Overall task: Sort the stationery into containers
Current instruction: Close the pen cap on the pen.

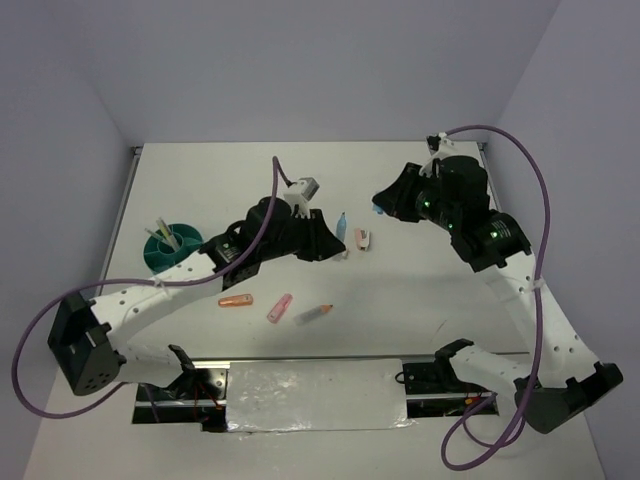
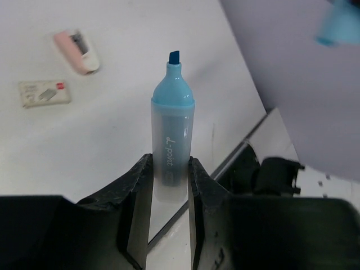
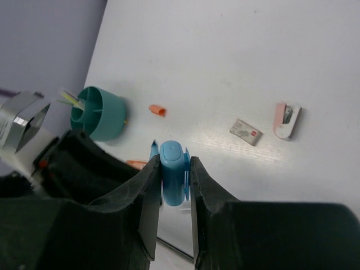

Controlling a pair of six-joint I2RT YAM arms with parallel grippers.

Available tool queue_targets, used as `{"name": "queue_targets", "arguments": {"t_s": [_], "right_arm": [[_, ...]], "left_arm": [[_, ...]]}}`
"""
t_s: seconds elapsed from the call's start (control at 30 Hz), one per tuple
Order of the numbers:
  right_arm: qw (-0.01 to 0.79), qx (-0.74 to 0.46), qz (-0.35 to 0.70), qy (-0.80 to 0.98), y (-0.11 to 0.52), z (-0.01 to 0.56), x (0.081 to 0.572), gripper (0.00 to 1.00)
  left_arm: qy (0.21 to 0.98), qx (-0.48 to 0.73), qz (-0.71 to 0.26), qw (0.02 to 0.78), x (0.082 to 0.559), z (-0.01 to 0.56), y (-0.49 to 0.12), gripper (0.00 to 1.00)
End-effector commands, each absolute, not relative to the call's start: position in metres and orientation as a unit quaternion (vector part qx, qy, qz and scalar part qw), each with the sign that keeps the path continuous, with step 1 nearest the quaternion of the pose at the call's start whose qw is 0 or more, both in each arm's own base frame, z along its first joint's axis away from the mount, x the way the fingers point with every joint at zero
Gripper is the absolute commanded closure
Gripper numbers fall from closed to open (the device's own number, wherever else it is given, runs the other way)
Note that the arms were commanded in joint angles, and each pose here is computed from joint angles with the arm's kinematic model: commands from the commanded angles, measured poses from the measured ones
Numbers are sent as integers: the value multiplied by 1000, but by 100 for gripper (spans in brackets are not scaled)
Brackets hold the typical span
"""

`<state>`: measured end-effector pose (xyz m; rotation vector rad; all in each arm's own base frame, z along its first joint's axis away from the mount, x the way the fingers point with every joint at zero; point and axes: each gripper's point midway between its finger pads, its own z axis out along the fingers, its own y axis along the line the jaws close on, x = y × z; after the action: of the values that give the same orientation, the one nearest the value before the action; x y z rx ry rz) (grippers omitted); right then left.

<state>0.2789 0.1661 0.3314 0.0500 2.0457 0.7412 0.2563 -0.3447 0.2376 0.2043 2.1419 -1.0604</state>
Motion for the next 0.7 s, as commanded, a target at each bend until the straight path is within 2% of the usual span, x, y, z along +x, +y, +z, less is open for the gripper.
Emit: {"name": "queue_targets", "arguments": {"t_s": [0.0,0.13,0.33,0.67], "right_arm": [[504,36,336,794,188,374,288,100],[514,48,332,790,208,380,292,100],[508,82,317,797,233,377,292,100],[505,57,318,801,259,383,284,100]], "left_arm": [[751,183,-487,406,228,288,-353,100],[736,197,-498,414,209,306,-338,100],[747,201,-488,404,197,297,-325,100],[750,188,-473,422,199,298,-313,100]]}}
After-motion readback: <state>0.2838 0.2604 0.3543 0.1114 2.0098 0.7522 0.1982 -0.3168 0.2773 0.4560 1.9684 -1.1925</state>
